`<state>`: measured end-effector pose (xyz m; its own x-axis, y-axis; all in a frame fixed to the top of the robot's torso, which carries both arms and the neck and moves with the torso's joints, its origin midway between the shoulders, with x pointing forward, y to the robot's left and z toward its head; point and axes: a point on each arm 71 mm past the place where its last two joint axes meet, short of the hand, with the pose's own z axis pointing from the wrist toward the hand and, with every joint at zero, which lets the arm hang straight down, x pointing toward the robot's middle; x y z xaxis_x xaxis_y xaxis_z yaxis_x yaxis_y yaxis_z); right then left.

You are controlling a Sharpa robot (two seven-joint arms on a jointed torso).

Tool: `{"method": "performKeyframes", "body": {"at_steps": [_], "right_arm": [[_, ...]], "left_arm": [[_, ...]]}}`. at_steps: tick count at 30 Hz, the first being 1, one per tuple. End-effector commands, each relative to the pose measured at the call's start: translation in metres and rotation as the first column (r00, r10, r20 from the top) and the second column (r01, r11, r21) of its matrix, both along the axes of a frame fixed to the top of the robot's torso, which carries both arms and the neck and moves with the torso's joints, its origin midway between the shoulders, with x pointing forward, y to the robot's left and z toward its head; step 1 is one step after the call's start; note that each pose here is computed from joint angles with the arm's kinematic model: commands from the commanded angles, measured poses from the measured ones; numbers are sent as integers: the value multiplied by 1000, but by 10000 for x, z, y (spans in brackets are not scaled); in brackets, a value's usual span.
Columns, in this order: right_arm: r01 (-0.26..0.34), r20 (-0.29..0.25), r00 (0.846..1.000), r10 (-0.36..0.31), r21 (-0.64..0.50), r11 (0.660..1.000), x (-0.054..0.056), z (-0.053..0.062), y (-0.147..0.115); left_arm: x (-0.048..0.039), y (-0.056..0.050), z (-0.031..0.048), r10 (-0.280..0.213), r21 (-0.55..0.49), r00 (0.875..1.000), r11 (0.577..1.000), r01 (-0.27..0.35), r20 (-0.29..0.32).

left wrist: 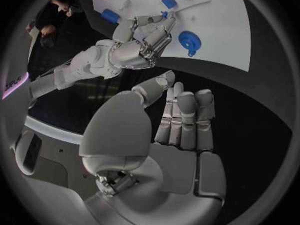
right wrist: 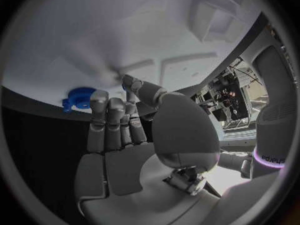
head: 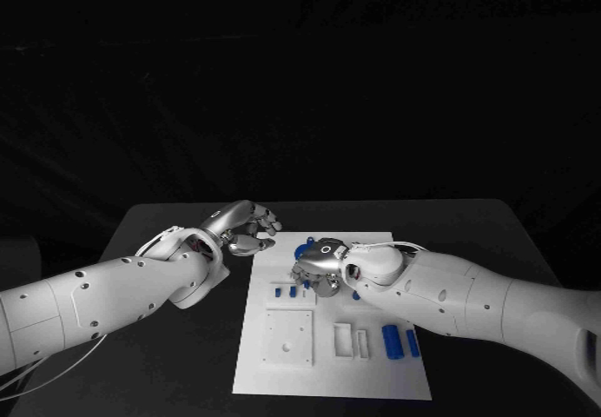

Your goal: Assemble the parts on the task board

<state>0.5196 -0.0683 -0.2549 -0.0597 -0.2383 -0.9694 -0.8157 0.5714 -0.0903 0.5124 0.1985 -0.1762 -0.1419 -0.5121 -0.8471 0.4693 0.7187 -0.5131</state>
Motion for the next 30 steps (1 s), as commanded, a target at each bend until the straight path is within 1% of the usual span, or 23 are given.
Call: {"method": "performKeyframes", "body": {"at_steps": [1, 30], "right_arm": [[1, 4, 1000, -1, 1, 1000, -2, -1, -6], [13, -6, 1000, -13, -26, 1000, 16, -22, -3]], "left_arm": [[1, -8, 12, -1, -7, 1000, 1000, 1, 3], [0, -13, 9, -1, -6, 1000, 1000, 1, -1]]}}
